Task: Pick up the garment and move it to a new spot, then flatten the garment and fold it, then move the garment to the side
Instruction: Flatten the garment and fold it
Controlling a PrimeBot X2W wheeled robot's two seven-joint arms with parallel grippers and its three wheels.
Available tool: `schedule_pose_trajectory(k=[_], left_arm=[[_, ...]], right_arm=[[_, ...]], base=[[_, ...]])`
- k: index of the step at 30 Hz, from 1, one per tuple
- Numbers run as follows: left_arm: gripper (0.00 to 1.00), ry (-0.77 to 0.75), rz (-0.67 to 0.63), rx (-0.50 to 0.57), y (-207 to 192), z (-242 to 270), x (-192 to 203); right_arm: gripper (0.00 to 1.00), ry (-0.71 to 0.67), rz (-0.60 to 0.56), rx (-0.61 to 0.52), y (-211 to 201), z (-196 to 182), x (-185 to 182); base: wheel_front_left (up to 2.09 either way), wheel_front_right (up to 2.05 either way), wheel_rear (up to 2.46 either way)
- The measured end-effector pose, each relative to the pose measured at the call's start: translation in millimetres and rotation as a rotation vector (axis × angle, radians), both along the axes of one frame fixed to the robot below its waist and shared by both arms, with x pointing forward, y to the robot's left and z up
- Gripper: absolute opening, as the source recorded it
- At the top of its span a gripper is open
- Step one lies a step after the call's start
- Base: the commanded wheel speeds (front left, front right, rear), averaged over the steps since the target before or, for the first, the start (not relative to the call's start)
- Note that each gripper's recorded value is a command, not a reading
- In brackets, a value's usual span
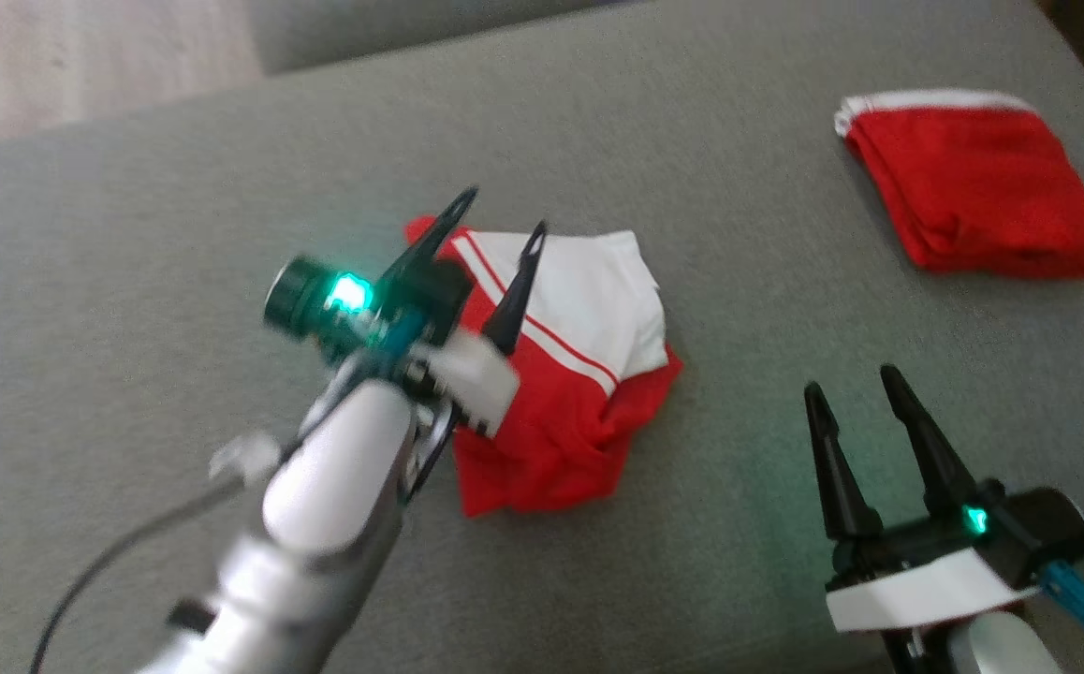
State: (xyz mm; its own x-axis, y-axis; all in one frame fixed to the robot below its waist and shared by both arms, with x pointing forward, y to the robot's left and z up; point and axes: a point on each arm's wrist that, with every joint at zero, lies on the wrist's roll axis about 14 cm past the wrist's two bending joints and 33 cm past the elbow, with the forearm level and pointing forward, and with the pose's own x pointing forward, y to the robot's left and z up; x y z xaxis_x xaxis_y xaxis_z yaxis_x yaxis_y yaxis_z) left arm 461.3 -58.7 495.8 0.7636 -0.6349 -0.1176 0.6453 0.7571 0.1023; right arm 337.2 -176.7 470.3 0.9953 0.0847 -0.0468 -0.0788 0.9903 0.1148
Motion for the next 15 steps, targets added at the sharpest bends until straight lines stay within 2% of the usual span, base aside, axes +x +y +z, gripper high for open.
schedule_pose_trajectory(k=[3, 5, 9, 15], left_arm=[[1.00, 0.085, -0.093, 0.040, -31.3, -15.7, 10.8], [1.00, 0.175, -0.164, 0.108, -55.0, -38.5, 16.0], [1.00, 0.311, -0.208, 0.165, -76.1, -68.3, 14.9], [1.00, 0.407, -0.241, 0.228, -90.1, -101.9, 10.2]], right_arm=[[1.00, 0.022, -0.016, -0.010, -6.5, -6.3, 6.8], [1.00, 0.056, -0.032, -0.018, -12.7, -15.7, 9.0], [1.00, 0.103, -0.047, -0.032, -18.7, -28.0, 7.7], [1.00, 0.135, -0.063, -0.033, -23.9, -37.7, 13.3]], base=[[0.00, 0.00, 0.00], [0.00, 0.00, 0.00], [0.00, 0.00, 0.00], [0.00, 0.00, 0.00]])
